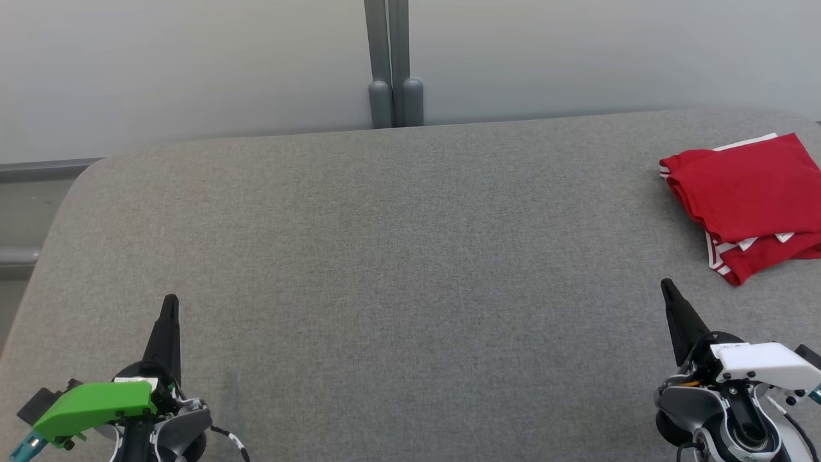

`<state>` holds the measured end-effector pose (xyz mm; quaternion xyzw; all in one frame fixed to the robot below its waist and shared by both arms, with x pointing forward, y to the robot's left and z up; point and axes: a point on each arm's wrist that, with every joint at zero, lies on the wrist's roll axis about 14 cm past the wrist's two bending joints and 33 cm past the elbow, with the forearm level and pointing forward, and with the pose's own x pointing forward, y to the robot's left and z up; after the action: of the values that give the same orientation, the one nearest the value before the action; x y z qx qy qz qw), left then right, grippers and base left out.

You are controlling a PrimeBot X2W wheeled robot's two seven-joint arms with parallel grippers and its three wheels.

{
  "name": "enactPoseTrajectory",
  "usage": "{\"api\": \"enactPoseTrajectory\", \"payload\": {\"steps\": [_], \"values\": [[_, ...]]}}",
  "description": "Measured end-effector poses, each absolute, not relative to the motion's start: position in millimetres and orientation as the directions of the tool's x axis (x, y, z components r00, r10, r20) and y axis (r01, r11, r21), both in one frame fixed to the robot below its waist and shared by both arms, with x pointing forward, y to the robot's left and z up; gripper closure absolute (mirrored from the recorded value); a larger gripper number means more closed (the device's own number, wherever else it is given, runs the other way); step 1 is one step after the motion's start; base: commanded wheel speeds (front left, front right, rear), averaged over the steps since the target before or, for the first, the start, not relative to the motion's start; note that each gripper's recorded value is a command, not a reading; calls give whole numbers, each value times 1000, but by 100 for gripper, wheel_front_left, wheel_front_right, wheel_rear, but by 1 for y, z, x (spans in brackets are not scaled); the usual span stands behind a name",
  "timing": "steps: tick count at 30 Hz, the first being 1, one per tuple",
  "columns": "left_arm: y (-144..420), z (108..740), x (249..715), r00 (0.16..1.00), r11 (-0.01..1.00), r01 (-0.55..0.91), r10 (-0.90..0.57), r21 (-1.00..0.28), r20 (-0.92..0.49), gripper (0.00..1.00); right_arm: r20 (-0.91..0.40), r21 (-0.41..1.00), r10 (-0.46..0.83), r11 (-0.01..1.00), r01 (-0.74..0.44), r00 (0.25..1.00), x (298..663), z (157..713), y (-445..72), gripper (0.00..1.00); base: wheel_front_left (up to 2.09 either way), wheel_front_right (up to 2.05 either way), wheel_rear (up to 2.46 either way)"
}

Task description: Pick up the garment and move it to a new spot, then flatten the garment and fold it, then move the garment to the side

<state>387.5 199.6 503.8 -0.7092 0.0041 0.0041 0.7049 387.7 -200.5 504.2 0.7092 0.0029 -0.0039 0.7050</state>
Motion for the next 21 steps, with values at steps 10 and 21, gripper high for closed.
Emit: {"api": "enactPoseTrajectory", "payload": {"steps": [10, 21], "values": [[200, 504, 387, 1000, -6, -12, 0, -1000, -12, 100, -10, 1000, -2, -6, 10, 1000, 388, 504, -200, 100, 0, 0, 0], [200, 504, 387, 1000, -6, -12, 0, -1000, -12, 100, -10, 1000, -1, -6, 10, 1000, 388, 504, -200, 100, 0, 0, 0]]}}
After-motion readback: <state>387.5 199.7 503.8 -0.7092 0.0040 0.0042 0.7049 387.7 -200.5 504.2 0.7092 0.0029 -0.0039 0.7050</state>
